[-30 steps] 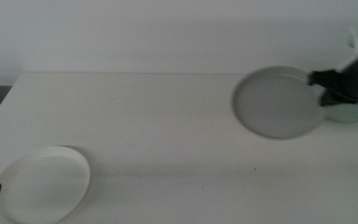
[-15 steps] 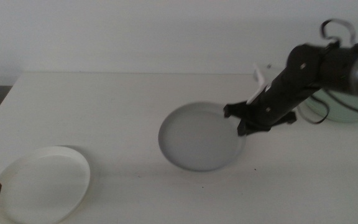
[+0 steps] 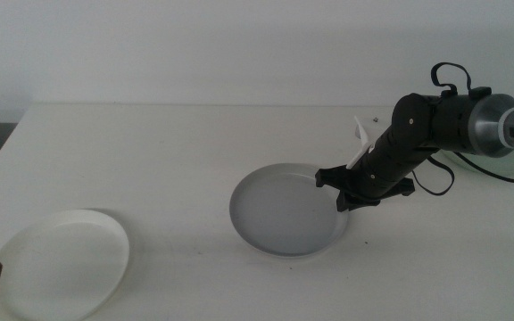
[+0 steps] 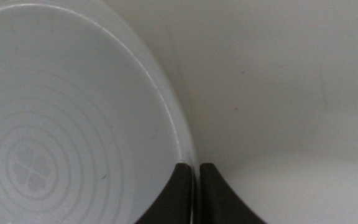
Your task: Stack the three bowls on top of each other.
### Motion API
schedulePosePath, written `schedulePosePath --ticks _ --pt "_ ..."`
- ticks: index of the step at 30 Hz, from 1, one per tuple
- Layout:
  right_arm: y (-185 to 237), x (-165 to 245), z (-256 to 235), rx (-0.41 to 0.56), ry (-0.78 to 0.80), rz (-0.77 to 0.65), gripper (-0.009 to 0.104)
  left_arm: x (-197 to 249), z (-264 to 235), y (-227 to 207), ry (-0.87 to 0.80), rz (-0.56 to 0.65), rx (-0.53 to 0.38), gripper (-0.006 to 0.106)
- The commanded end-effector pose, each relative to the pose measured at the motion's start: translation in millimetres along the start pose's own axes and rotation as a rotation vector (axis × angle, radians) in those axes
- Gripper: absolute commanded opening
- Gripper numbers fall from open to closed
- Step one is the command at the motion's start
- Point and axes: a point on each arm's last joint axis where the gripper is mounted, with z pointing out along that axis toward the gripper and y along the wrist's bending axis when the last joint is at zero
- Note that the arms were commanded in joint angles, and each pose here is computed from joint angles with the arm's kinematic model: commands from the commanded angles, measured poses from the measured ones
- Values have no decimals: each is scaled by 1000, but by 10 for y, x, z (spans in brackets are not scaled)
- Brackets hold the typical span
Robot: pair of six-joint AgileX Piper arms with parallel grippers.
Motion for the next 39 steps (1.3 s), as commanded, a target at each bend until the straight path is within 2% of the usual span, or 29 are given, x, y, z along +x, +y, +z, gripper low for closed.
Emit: schedulePosePath --ticks 1,4,8,12,14,17,20,24,33,39 --pt "-1 -27 -27 13 -16 -26 4 -15 -3 -1 -17 -3 1 94" --pt "0 -28 -42 15 -17 -44 19 -15 -3 -1 -17 -3 1 94" --pt "34 -53 -188 5 -49 -75 52 -15 -3 -1 -17 -3 1 94" --pt "81 -182 -683 14 -180 -124 79 -15 -3 -1 -17 -3 1 94" --pt "36 -302 -1029 33 -257 -123 86 -15 -3 -1 -17 -3 1 94" --pt "-199 -528 -1544 82 -328 -80 86 -15 -3 -1 -17 -3 1 94" --pt "-651 -763 -1940 161 -361 11 86 -15 -3 -1 -17 -3 1 94" --pt "-1285 -1005 -2185 242 -415 132 86 -15 -3 -1 -17 -3 1 94" --pt "-2521 -1164 -1735 333 -338 310 86 -15 -3 -1 -17 -3 1 94" --pt "-2911 -1131 -1174 322 -261 372 84 -15 -3 -1 -17 -3 1 94"
